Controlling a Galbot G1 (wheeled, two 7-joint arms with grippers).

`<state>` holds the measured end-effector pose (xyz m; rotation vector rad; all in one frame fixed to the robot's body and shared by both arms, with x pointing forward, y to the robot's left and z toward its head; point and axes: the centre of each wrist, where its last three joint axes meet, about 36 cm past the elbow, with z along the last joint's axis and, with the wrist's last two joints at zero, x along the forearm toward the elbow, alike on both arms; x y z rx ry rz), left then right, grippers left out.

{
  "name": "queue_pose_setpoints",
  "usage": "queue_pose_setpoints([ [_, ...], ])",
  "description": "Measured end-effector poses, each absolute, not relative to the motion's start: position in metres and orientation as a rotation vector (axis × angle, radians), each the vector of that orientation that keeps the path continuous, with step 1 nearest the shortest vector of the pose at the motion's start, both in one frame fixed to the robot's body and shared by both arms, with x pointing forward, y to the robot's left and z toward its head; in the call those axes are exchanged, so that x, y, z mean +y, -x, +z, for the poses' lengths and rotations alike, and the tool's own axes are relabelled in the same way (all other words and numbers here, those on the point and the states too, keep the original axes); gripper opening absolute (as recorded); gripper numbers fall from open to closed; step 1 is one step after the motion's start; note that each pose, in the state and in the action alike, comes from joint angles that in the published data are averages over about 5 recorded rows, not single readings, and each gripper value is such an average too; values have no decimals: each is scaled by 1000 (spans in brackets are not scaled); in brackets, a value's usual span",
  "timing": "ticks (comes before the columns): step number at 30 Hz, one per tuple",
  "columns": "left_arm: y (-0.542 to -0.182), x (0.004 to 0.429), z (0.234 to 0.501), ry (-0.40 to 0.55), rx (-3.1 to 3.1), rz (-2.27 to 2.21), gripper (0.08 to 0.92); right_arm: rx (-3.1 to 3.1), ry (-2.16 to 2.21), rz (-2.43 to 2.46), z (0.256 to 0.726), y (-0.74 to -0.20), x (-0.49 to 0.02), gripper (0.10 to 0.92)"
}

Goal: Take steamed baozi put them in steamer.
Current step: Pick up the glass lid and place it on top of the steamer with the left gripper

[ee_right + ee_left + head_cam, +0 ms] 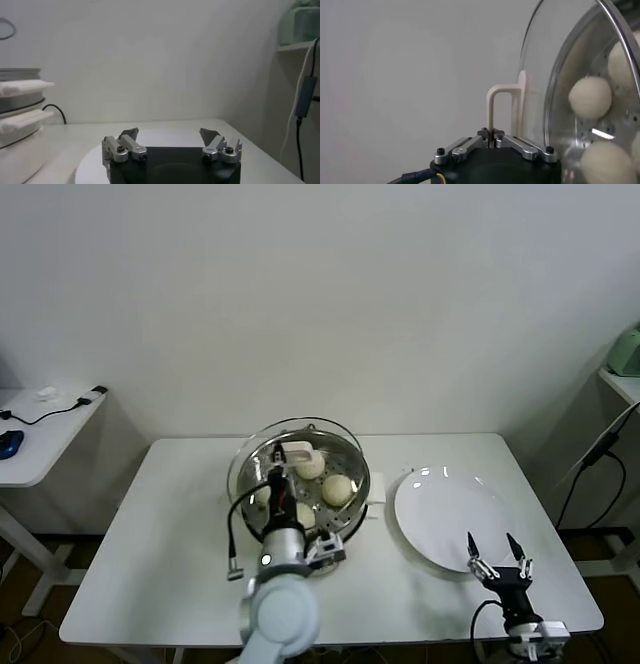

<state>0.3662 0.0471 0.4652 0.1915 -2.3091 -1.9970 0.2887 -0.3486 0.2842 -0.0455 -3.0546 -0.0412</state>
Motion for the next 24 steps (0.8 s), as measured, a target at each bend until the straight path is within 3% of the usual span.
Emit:
queue_pose_setpoints([
  [10, -380, 23, 440, -155, -2241, -2051, 132, -3071, 94, -55, 280, -288, -352, 823],
  [24, -391, 26, 410, -169, -2154, -2115, 132, -3094, 116, -61, 280, -293, -350, 823],
])
